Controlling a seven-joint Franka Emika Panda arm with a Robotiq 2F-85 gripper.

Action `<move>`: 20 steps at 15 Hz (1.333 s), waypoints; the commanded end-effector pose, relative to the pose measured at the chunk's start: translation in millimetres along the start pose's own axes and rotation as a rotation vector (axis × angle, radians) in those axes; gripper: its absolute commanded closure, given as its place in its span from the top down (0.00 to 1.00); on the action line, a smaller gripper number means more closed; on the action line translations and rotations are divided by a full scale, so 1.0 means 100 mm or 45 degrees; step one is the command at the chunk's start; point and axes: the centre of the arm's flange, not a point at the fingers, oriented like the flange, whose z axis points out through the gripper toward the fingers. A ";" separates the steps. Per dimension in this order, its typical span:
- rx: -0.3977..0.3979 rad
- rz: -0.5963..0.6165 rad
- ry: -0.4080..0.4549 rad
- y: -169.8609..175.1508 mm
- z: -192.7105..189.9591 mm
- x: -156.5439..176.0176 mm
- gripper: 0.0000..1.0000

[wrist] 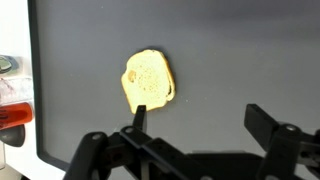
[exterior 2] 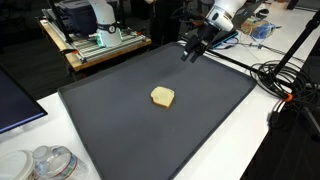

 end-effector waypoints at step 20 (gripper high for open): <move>0.655 0.008 0.473 1.95 0.58 -1.90 1.00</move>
